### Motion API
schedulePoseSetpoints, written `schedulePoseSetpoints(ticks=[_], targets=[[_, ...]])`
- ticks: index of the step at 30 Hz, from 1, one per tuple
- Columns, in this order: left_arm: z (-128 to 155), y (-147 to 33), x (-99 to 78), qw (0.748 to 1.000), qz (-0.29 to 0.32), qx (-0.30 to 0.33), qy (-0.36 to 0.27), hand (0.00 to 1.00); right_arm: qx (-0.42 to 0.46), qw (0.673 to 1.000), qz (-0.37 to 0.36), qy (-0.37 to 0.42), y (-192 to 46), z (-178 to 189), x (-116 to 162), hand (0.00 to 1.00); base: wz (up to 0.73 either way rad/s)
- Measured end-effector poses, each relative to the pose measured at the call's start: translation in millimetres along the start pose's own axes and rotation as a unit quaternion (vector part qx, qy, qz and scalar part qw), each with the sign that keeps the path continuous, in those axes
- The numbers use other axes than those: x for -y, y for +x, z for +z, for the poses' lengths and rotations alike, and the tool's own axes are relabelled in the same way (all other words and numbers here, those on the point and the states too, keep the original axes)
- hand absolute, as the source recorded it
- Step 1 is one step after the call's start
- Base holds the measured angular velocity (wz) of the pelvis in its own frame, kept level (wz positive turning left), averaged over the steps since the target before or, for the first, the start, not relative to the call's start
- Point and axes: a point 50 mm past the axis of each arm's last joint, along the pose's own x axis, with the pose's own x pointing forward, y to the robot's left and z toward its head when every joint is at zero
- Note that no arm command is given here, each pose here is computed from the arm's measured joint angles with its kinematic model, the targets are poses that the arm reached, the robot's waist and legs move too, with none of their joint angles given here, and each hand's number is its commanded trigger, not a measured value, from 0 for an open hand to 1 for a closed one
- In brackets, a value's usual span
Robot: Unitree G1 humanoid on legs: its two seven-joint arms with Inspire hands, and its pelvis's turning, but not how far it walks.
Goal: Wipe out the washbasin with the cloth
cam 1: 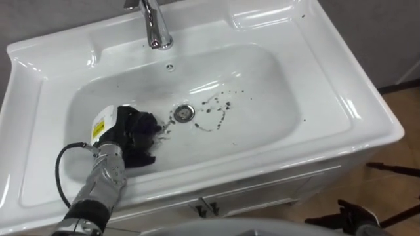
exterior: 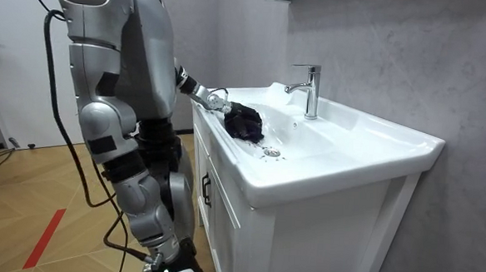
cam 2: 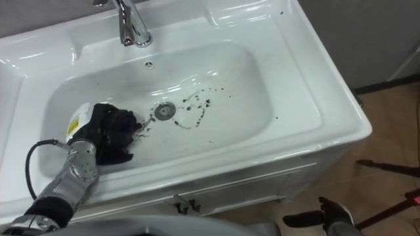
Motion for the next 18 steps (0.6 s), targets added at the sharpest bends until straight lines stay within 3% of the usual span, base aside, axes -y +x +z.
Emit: schedulePoseSetpoints(ticks=[5, 13, 18], targets=[[19, 8.1, 2.7, 0.999, -0.004, 0.013, -0.038, 1.0, 0.015, 1.0, -0.003, -0.012, 2, 13, -7, 0.0, -0.04], [85, 24.1, 11.8, 0.992, -0.032, 0.081, -0.086, 1.0, 0.043, 0.998, 0.028, -0.024, 7, 45, -34, 0.0, 0.11], [120, 27.6, 10.7, 0.983, -0.041, 0.121, -0.129, 1.0, 0.067, 0.996, 0.037, -0.043, 7, 65, -40, 0.0, -0.16]])
